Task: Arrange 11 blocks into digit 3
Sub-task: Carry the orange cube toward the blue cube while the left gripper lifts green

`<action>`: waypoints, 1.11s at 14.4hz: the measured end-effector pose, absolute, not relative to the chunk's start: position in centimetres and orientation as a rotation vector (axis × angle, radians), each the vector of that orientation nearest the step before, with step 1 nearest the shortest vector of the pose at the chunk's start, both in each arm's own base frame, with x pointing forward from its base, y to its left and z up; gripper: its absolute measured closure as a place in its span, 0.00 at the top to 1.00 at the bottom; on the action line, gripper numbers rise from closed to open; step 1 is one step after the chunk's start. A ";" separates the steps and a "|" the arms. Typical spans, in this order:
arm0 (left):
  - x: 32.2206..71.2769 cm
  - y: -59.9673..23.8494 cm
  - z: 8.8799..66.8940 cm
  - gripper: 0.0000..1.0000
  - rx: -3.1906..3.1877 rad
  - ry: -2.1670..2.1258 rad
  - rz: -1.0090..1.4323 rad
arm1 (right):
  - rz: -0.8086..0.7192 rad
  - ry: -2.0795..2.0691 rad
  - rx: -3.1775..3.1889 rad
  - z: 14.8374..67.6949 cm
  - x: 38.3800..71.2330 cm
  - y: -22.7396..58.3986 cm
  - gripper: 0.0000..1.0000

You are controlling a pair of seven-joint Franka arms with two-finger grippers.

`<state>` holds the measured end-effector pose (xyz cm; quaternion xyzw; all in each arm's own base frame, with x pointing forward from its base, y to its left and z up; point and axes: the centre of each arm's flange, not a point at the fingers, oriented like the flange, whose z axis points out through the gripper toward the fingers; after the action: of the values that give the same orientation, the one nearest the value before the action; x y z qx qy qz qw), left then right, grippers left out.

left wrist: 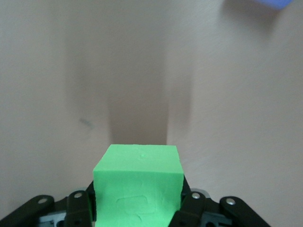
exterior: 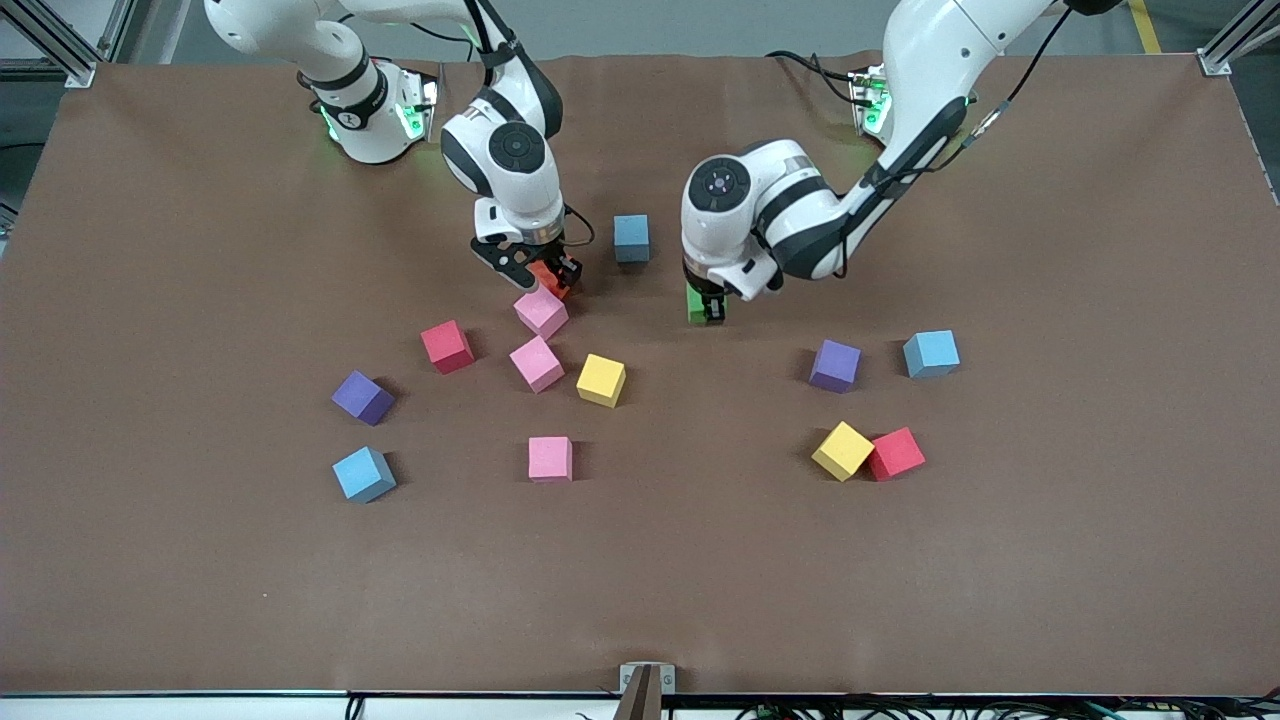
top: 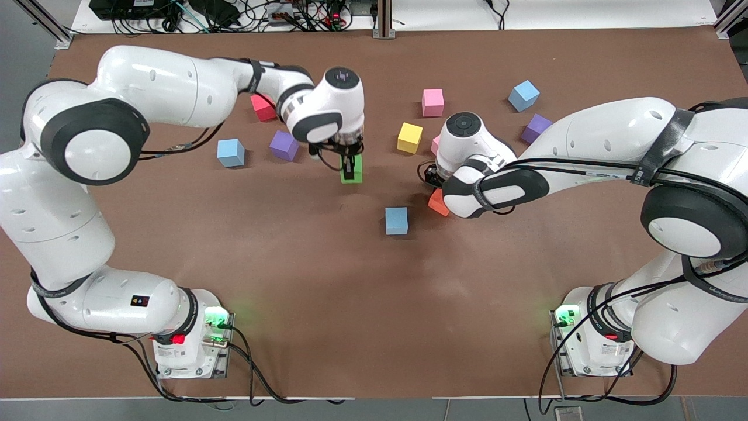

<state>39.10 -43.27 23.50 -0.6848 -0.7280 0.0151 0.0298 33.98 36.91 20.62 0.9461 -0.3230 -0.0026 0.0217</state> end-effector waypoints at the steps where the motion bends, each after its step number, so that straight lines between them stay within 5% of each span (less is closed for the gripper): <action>1: 37.9 -43.5 23.0 0.60 -2.127 -2.231 0.065 | -0.015 -1.008 2.920 20.7 34.0 36.8 0.61; 8: 29.7 -46.0 20.3 0.60 -2.219 -2.090 0.104 | -0.017 -1.552 2.627 20.7 33.6 36.6 0.59; 16: 28.0 -47.2 20.3 0.60 -2.213 -2.098 0.137 | -0.024 -2.060 2.261 21.0 31.4 38.9 0.59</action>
<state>28.00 -47.21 20.29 -0.7241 -0.6868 0.0447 0.0445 31.42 38.87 20.96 0.7386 -0.6728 -0.0079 0.0413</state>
